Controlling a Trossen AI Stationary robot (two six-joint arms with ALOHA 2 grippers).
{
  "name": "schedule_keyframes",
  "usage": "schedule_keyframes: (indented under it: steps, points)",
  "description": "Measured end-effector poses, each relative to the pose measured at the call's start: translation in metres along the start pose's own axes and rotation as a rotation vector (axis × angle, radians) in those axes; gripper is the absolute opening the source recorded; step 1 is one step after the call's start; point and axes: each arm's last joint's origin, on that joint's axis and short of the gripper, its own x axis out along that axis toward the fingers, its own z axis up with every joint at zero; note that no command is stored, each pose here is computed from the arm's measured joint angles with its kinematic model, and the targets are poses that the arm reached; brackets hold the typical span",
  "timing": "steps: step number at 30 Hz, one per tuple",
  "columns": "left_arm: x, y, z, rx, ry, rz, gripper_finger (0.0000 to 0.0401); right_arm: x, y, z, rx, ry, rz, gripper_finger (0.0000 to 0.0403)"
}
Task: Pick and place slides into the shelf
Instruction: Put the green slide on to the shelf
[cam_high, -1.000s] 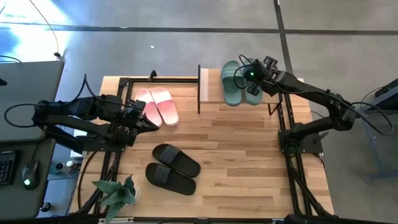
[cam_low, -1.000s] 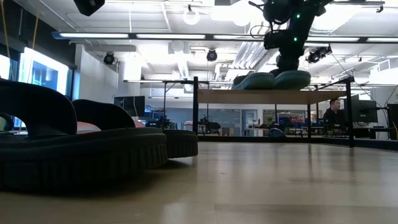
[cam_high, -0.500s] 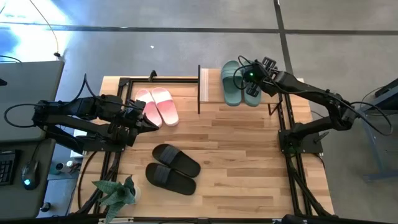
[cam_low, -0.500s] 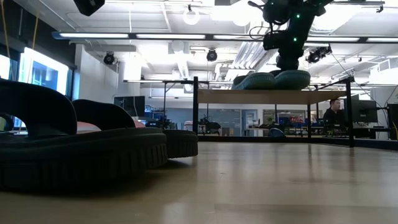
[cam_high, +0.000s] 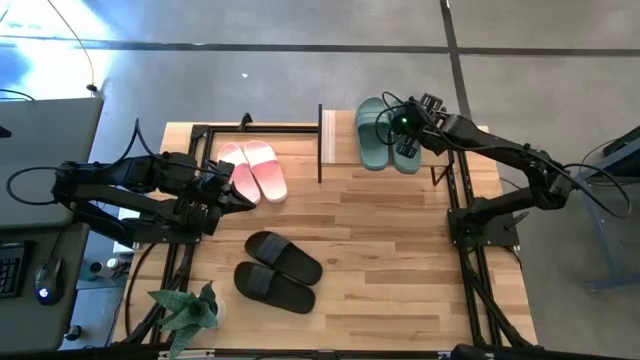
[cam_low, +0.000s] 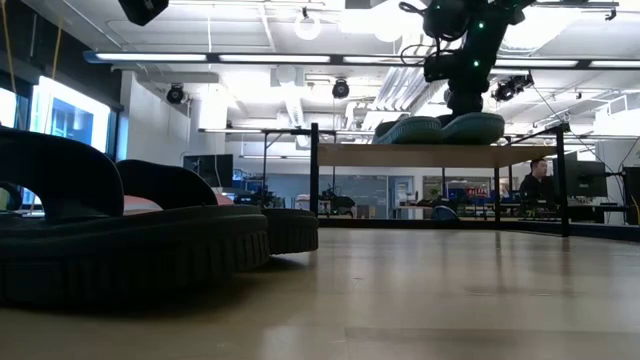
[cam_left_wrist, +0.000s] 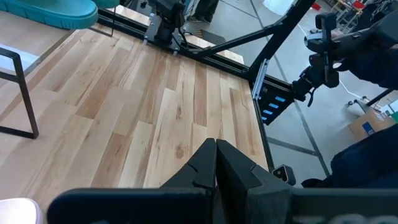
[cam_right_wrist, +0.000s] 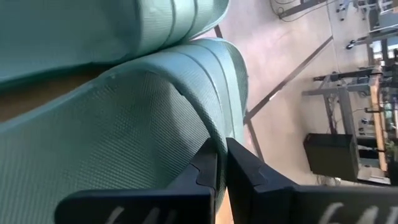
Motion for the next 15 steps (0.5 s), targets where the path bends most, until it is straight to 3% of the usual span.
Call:
schedule_keyframes:
  steps: [6,15]
  points:
    - [0.0,0.0,0.0,0.0,0.0,0.0,0.0001,0.0,0.0006,0.0004,0.002,-0.015,0.03,0.0003]
    - [0.0,0.0,0.0,0.0,0.0,0.0,0.0001,0.0,0.001,0.0006,0.001,-0.021,0.04,0.004]
